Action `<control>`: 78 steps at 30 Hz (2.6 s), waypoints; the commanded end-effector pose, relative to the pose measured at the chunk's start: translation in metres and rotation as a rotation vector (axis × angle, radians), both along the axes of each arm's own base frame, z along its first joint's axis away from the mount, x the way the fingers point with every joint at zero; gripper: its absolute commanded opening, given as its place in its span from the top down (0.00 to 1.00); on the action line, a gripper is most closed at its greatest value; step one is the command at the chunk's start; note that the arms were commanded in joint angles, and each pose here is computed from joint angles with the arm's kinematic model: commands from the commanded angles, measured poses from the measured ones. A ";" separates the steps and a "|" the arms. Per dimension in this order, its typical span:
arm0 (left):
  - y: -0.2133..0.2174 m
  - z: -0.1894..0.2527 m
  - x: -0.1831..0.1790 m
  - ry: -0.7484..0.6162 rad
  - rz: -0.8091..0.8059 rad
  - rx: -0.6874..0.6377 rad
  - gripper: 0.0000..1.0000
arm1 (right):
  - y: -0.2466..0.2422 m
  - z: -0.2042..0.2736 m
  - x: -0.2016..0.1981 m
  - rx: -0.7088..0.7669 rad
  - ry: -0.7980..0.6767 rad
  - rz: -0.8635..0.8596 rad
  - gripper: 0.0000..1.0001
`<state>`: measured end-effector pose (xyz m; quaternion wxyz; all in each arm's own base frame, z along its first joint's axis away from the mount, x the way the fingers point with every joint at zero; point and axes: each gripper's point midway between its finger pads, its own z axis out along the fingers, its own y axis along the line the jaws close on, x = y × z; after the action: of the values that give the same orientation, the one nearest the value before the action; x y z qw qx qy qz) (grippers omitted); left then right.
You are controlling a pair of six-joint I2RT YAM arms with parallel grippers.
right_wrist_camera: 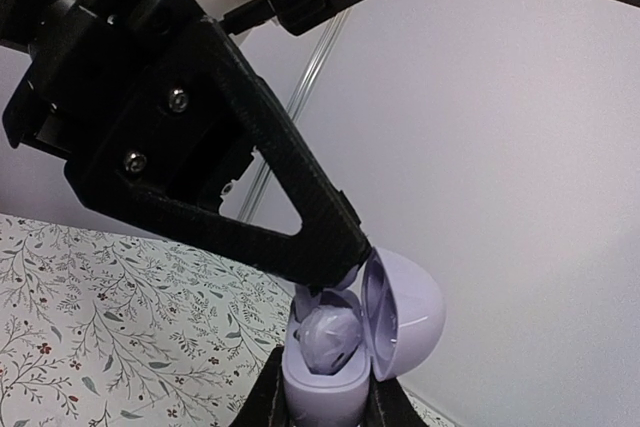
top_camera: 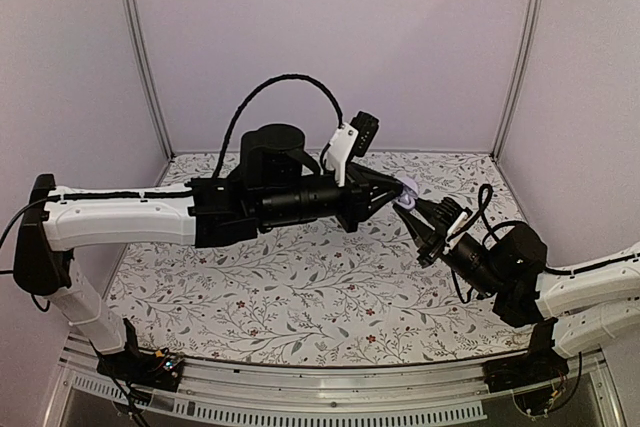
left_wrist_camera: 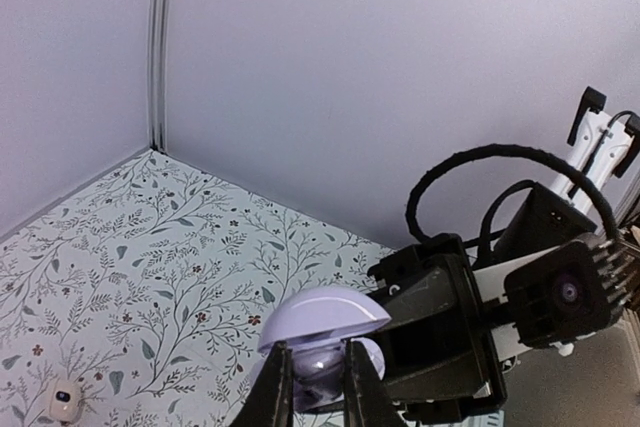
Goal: Insert the wireless bluetooth earbuds into the charging case
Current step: Insert the left earbud into the left side groove of the charging case, then adjust the earbuds at the center of the board.
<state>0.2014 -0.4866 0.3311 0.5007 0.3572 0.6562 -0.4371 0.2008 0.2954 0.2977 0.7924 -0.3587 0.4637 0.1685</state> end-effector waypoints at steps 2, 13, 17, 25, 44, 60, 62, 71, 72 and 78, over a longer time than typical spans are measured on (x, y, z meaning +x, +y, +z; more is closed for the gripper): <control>-0.007 -0.005 -0.004 -0.012 0.012 0.036 0.90 | -0.002 0.018 0.002 0.071 -0.001 -0.017 1.00; -0.007 -0.006 0.001 -0.026 0.063 0.070 0.79 | -0.003 0.019 0.000 0.096 0.017 -0.001 1.00; -0.006 0.001 -0.001 -0.026 0.059 0.056 0.71 | -0.003 0.016 0.000 0.103 0.034 0.006 1.00; -0.002 0.016 -0.010 -0.042 0.019 0.025 0.64 | -0.004 0.011 0.000 0.120 0.069 0.017 1.00; 0.039 0.032 -0.009 -0.038 0.028 -0.016 0.49 | 0.003 0.006 -0.019 0.097 0.084 0.144 1.00; 0.034 0.007 -0.016 -0.038 -0.039 0.128 0.54 | 0.021 0.007 -0.054 0.046 0.134 0.401 1.00; 0.034 0.003 -0.014 -0.036 -0.034 0.140 0.55 | 0.021 0.009 -0.054 0.051 0.136 0.407 1.00; 0.034 -0.011 -0.016 -0.054 -0.052 0.199 0.56 | 0.017 0.011 -0.050 0.070 0.157 0.413 1.00; 0.034 -0.012 -0.016 -0.059 -0.054 0.203 0.56 | 0.016 0.011 -0.050 0.072 0.162 0.413 1.00; 0.038 -0.012 -0.017 -0.103 -0.061 0.230 0.53 | 0.015 0.010 -0.051 0.076 0.182 0.439 1.00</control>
<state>0.1813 -0.4513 0.3170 0.4696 0.4355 0.6726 -0.3707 0.1535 0.3129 0.2912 0.7014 -0.4133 0.4517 0.3649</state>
